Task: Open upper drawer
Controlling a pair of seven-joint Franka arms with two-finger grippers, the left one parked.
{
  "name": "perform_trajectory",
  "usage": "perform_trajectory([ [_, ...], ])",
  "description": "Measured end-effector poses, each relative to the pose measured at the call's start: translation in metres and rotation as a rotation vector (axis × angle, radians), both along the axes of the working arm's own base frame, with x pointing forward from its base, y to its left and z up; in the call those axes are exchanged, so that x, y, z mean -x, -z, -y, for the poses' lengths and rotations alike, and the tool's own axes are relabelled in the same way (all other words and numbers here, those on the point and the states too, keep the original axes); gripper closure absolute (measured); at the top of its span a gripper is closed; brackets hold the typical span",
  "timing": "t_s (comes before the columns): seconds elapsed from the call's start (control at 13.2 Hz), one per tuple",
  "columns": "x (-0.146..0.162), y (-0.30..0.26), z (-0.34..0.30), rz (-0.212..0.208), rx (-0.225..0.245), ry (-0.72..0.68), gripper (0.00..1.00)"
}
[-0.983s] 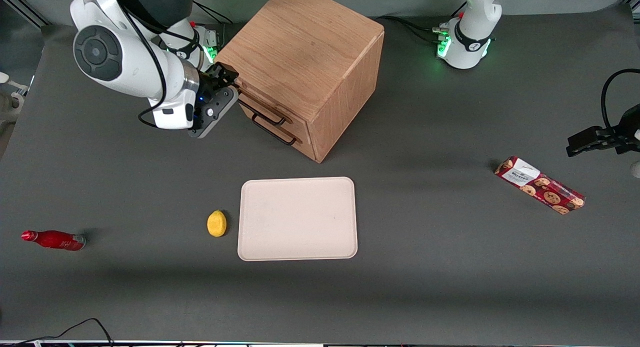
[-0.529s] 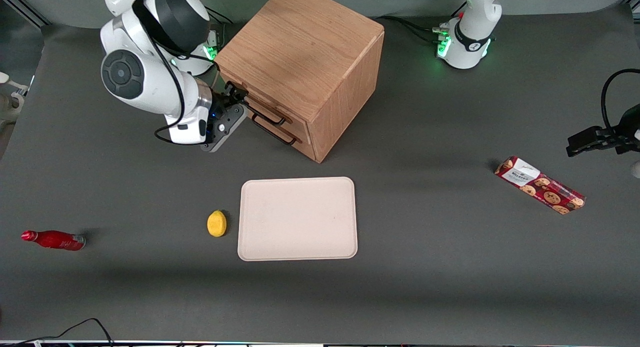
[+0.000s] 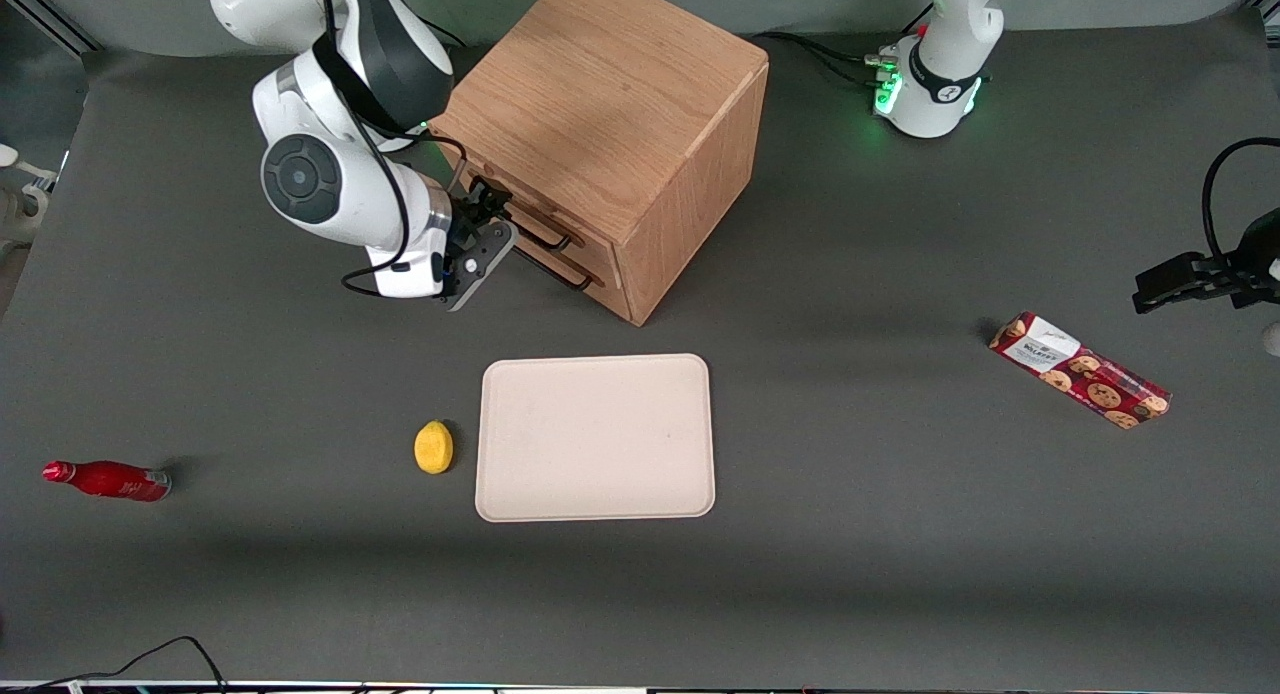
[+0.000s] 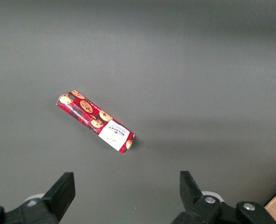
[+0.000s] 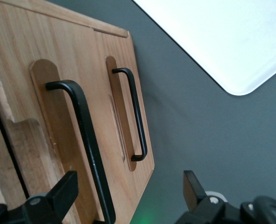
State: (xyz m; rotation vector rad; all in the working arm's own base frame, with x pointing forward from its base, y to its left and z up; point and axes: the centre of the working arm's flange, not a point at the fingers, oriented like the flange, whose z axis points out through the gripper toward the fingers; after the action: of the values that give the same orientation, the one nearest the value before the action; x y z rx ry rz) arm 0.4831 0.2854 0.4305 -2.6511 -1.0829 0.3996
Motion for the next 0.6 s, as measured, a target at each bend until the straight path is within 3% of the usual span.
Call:
perform_trajectory([
  [0.23, 0.006, 0.006, -0.007, -0.008, 0.003, -0.018, 0.00],
  [0.6, 0.006, 0.021, -0.005, 0.014, -0.008, -0.034, 0.00],
])
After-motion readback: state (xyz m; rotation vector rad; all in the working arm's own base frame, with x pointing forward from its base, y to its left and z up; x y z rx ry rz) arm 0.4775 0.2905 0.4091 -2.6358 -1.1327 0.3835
